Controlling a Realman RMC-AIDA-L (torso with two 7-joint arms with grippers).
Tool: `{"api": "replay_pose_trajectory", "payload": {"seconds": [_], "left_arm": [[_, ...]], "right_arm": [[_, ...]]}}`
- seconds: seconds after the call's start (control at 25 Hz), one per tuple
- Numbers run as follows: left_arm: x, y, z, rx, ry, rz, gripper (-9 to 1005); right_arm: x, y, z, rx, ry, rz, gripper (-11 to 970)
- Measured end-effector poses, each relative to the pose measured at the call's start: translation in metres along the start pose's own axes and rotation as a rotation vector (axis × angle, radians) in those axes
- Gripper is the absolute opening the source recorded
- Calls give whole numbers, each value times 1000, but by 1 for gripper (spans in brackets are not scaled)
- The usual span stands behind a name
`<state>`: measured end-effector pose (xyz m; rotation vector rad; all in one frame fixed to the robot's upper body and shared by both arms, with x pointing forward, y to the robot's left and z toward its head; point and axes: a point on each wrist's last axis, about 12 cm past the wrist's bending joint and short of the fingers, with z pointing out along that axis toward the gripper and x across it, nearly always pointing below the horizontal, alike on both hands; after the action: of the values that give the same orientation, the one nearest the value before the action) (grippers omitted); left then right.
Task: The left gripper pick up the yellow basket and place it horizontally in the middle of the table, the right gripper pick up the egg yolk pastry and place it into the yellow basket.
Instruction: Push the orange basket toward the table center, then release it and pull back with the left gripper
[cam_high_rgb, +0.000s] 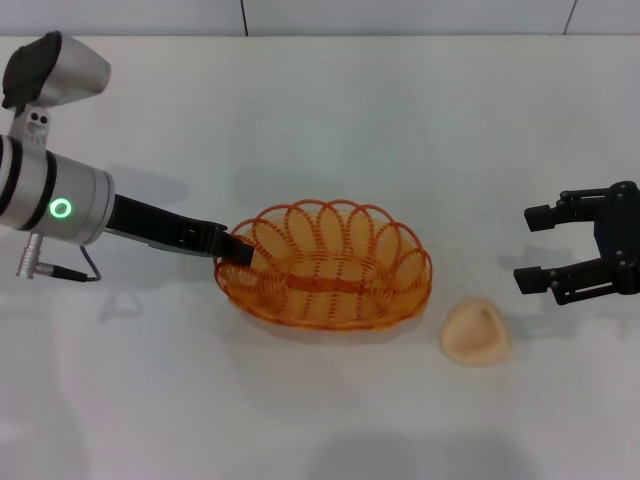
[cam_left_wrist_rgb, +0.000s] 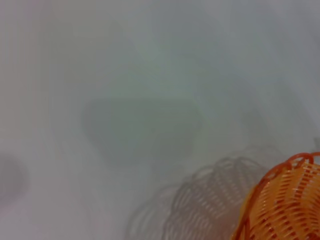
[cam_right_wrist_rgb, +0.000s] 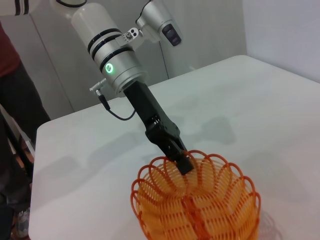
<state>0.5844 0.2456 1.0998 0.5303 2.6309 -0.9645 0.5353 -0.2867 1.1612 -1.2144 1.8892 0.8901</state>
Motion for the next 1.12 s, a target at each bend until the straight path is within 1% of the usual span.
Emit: {"api": "replay_pose_trajectory", "payload": {"seconds": [0.32, 1.12], "left_arm": [[2, 3, 0, -6, -21, -7, 76], [2, 0, 7, 4, -19, 15, 77]], "right_arm": [[0, 0, 0, -1, -1, 2, 836], [0, -1, 0, 2, -1, 1, 836]]}}
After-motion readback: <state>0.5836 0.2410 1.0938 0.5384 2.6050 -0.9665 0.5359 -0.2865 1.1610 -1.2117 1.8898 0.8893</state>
